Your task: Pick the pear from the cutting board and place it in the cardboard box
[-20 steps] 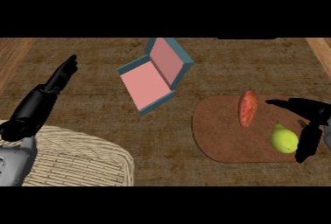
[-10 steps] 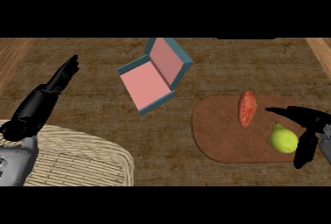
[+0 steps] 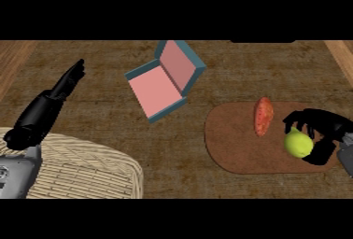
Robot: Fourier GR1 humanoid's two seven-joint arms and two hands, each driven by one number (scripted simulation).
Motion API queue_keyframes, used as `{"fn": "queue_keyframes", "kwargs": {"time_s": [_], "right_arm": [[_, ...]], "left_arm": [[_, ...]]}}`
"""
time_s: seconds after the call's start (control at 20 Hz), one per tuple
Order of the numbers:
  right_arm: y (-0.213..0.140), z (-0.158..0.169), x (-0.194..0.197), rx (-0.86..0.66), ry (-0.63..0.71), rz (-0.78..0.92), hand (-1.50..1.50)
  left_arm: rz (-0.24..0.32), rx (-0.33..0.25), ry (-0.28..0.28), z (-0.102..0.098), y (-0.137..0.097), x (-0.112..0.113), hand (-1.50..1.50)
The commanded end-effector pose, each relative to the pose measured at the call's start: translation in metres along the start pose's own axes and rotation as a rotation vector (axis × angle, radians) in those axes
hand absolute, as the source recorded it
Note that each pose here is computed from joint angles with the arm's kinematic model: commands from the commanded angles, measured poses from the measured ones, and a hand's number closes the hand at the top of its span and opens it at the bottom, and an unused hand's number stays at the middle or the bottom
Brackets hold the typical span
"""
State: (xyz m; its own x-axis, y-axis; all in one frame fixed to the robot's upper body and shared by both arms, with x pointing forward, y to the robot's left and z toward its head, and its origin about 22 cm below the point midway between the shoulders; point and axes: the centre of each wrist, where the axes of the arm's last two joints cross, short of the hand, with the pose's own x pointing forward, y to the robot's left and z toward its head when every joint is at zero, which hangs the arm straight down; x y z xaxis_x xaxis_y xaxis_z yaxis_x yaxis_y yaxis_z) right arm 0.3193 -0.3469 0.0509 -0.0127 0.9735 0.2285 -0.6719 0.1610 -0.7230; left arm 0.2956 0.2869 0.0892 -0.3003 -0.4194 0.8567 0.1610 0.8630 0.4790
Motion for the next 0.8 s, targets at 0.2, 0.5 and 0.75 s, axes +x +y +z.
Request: {"fn": "queue_keyframes", "kwargs": {"time_s": [0.2,0.5,0.75], "right_arm": [[-0.004,-0.039,0.217,-0.279,-0.227,0.057,1.5],[-0.018,-0.026,0.328,-0.509,-0.221,0.083,1.5],[-0.042,-0.011,0.371,-0.75,-0.167,0.177,1.5]], "left_arm": [[0.09,-0.112,-0.062,-0.015,-0.029,0.01,0.0],[0.1,-0.182,-0.11,-0.034,-0.042,0.022,0.0],[0.104,-0.213,-0.107,-0.041,-0.049,0.026,0.0]]}}
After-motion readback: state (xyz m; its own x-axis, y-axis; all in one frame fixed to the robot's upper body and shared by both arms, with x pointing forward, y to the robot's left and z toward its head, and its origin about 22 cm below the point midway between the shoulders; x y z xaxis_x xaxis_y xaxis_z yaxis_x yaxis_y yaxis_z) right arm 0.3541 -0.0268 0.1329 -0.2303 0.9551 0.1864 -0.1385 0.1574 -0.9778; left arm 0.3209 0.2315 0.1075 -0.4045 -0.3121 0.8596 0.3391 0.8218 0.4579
